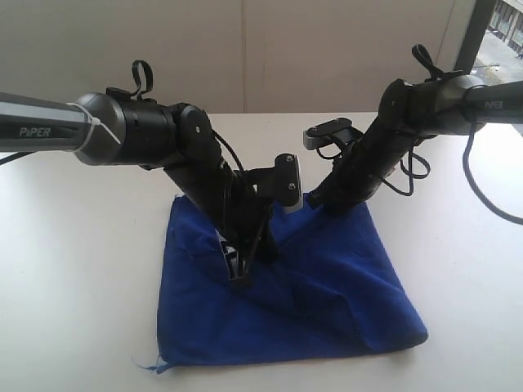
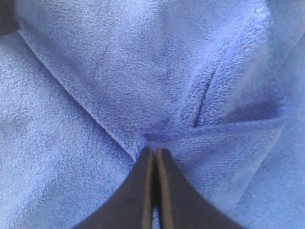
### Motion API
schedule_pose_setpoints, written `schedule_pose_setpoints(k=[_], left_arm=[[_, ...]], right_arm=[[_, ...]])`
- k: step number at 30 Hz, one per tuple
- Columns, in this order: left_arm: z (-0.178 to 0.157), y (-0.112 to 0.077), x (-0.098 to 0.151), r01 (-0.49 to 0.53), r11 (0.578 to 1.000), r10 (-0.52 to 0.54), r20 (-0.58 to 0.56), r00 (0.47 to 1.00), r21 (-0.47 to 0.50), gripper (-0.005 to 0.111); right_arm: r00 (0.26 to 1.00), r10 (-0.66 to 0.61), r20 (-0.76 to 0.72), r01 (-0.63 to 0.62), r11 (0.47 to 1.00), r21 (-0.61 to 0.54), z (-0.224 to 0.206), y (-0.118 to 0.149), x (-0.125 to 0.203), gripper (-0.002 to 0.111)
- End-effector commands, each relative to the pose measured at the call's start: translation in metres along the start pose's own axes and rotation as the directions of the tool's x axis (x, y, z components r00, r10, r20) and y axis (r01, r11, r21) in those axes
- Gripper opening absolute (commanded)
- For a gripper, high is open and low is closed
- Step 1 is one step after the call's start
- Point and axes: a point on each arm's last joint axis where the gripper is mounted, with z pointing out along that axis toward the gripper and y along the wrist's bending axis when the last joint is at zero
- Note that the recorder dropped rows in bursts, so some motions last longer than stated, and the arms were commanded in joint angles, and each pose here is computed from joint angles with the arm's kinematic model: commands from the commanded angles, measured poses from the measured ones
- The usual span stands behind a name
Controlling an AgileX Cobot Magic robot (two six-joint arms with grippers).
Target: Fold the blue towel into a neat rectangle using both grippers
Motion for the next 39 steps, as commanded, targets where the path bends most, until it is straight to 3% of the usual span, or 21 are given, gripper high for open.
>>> schedule_pose_setpoints(k=[1,3,4,9,12,23,29,34,39], left_arm=[[-0.004,-0.012,0.001,-0.002,0.995,0.004,-0.028,1.0,0.1,0.027],[-0.005,-0.014,0.001,-0.001,0.992,0.005,-0.035,0.999,0.126,0.05],[-0.005,-0.015,0.001,0.0,0.991,0.005,-0.037,0.999,0.131,0.052],[-0.005,-0.016,0.002,-0.001,0.989,0.007,-0.042,0.999,0.145,0.049],[-0.007,-0.022,0.006,-0.016,0.976,0.034,-0.082,0.996,0.216,0.047],[-0.042,-0.033,0.007,-0.009,0.961,0.067,-0.201,0.977,0.276,0.047],[-0.039,-0.025,0.002,0.001,0.985,0.026,-0.156,0.987,0.173,0.047],[-0.037,-0.016,-0.005,0.009,0.997,-0.003,-0.079,0.997,0.079,0.055],[-0.026,-0.017,-0.002,0.034,0.994,-0.025,-0.083,0.996,0.108,0.064]], right_arm=[[0.999,-0.022,-0.028,0.023,0.999,0.034,0.011,-0.008,0.007,0.0],[0.999,-0.02,-0.028,0.021,0.999,0.034,0.011,-0.009,0.007,0.0],[0.999,-0.02,-0.028,0.021,0.999,0.034,0.011,-0.009,0.007,0.0],[0.999,-0.02,-0.028,0.021,0.999,0.034,0.011,-0.009,0.007,0.0],[1.0,-0.021,-0.023,0.022,0.999,0.038,0.011,-0.009,0.007,0.0],[1.0,-0.019,-0.018,0.02,0.999,0.044,0.011,-0.01,0.006,0.0],[1.0,-0.019,-0.016,0.019,0.999,0.044,0.011,-0.01,0.006,0.0],[1.0,-0.019,-0.016,0.019,0.999,0.044,0.011,-0.01,0.006,0.0],[1.0,-0.019,-0.013,0.019,0.999,0.047,0.011,-0.01,0.006,0.0]])
